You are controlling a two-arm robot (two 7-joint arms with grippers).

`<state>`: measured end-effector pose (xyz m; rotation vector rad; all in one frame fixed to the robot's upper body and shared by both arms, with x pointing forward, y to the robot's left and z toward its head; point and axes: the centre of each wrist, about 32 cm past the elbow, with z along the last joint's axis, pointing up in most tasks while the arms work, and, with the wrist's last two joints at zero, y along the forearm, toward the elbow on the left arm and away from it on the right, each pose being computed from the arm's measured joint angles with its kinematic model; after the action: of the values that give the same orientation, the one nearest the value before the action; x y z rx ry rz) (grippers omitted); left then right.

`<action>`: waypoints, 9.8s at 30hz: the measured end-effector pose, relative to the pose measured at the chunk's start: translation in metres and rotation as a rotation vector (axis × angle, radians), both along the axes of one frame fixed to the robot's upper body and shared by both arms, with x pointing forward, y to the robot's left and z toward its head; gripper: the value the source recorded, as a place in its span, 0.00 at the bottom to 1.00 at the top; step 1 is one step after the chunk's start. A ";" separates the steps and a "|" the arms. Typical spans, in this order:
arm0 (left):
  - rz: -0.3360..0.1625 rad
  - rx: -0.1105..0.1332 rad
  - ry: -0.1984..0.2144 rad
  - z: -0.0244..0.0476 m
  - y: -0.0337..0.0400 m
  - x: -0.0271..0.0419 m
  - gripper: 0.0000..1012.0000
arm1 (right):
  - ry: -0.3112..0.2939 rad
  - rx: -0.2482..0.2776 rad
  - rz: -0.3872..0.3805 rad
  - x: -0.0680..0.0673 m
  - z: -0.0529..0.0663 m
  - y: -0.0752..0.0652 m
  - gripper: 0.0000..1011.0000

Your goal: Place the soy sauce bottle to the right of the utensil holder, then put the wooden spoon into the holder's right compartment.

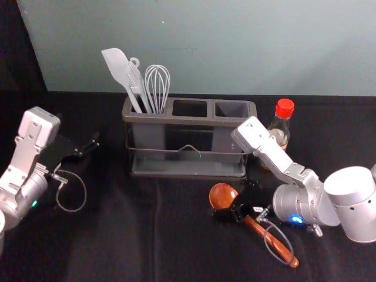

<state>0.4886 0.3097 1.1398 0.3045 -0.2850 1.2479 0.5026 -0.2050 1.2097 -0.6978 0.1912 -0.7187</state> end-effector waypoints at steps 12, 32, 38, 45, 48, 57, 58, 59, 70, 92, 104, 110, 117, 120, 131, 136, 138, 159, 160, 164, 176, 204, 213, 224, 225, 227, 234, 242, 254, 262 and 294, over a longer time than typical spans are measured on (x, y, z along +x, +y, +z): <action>0.000 0.000 0.000 0.0000 0.0000 0.0000 0.99 | -0.015 -0.014 0.004 0.002 -0.003 0.004 0.99; 0.000 0.000 0.000 0.0000 0.0000 0.0000 0.99 | -0.021 -0.023 0.003 0.004 -0.007 0.005 0.99; 0.000 0.000 0.000 0.0000 0.0000 0.0000 0.99 | -0.021 -0.023 0.004 0.004 -0.007 0.005 0.99; 0.000 0.000 0.000 0.0000 0.0000 0.0000 0.99 | -0.020 -0.023 0.005 0.003 -0.007 0.005 0.99; 0.000 0.000 0.000 0.0000 0.0000 0.0000 0.99 | -0.020 -0.023 0.005 0.003 -0.007 0.005 0.94; 0.000 0.000 0.000 0.0000 0.0000 0.0000 0.99 | -0.020 -0.023 0.005 0.003 -0.007 0.005 0.83; 0.000 0.000 0.000 0.0000 0.0000 0.0000 0.99 | -0.019 -0.023 0.005 0.003 -0.007 0.005 0.83; 0.000 0.000 0.000 0.0000 0.0000 0.0000 0.99 | -0.020 -0.023 0.005 0.003 -0.007 0.005 0.83; 0.000 0.000 0.000 0.0000 0.0000 0.0000 0.99 | -0.019 -0.022 0.004 0.003 -0.007 0.005 0.83; 0.000 0.000 0.000 0.0000 0.0000 0.0000 0.99 | -0.318 0.215 0.058 -0.041 0.030 -0.014 0.83; 0.000 0.000 0.000 0.0000 0.0000 0.0000 0.99 | -0.610 0.449 0.026 -0.060 0.047 -0.017 0.83; 0.000 0.000 0.000 0.0000 0.0000 0.0000 0.99 | -0.699 0.496 0.033 -0.053 0.059 -0.014 0.83; 0.000 0.000 0.000 0.0000 0.0000 0.0000 0.99 | -0.764 0.531 0.036 -0.029 0.077 -0.006 0.83; 0.000 0.000 0.000 0.0000 0.0000 0.0000 0.99 | -0.784 0.535 0.027 -0.017 0.082 -0.001 0.83; 0.000 0.000 0.000 0.0000 0.0000 0.0000 0.99 | -0.810 0.492 -0.015 0.026 0.093 0.013 0.83; 0.000 0.000 0.000 0.0000 0.0000 0.0000 0.99 | -0.799 0.469 -0.025 0.045 0.093 0.021 0.83; 0.000 0.000 0.000 0.0000 0.0000 0.0000 0.99 | -0.794 0.464 -0.029 0.050 0.092 0.023 0.83; 0.000 0.000 0.000 0.0000 0.0000 0.0000 0.99 | -0.755 0.431 -0.046 0.092 0.075 0.035 0.83; 0.000 0.000 0.000 0.0000 0.0000 0.0000 0.99 | -0.754 0.431 -0.045 0.092 0.075 0.035 0.83; 0.000 0.000 0.000 0.0000 0.0000 0.0000 0.99 | -0.747 0.428 -0.046 0.095 0.071 0.037 0.83; 0.000 0.000 0.000 0.0000 0.0000 0.0000 0.99 | -0.732 0.428 -0.042 0.083 0.067 0.035 0.83; 0.000 0.000 0.000 0.0000 0.0000 0.0000 0.99 | -0.684 0.402 -0.045 0.026 0.079 0.002 0.83; 0.000 0.000 0.000 0.0000 0.0000 0.0000 0.99 | -0.609 0.383 -0.040 0.018 0.079 -0.011 0.83; 0.000 0.000 0.000 0.0000 0.0000 0.0000 0.99 | -0.574 0.378 -0.058 0.018 0.070 -0.016 0.83; 0.000 0.000 0.000 0.0000 0.0000 0.0000 0.99 | -0.570 0.378 -0.060 0.019 0.068 -0.017 0.83; 0.000 0.000 0.000 0.0000 0.0000 0.0000 0.99 | -0.567 0.375 -0.066 0.019 0.066 -0.017 0.83; 0.000 0.000 0.000 0.0000 0.0000 0.0000 0.99 | -0.561 0.372 -0.075 0.019 0.061 -0.017 0.83; 0.000 0.000 0.000 0.0000 0.0000 0.0000 0.99 | -0.547 0.376 -0.078 0.018 0.055 -0.017 0.83; 0.000 0.000 0.000 0.0000 0.0000 0.0000 0.99 | -0.532 0.379 -0.083 0.020 0.050 -0.014 0.83; 0.000 0.000 0.000 0.0000 0.0000 0.0000 0.99 | -0.527 0.383 -0.086 0.019 0.049 -0.014 0.83; 0.000 0.000 0.000 0.0000 0.0000 0.0000 0.99 | -0.518 0.364 -0.098 0.017 0.054 -0.012 0.99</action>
<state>0.4886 0.3097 1.1398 0.3045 -0.2850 1.2480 0.5196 -0.2168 1.2638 -0.1426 -0.1192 -0.9066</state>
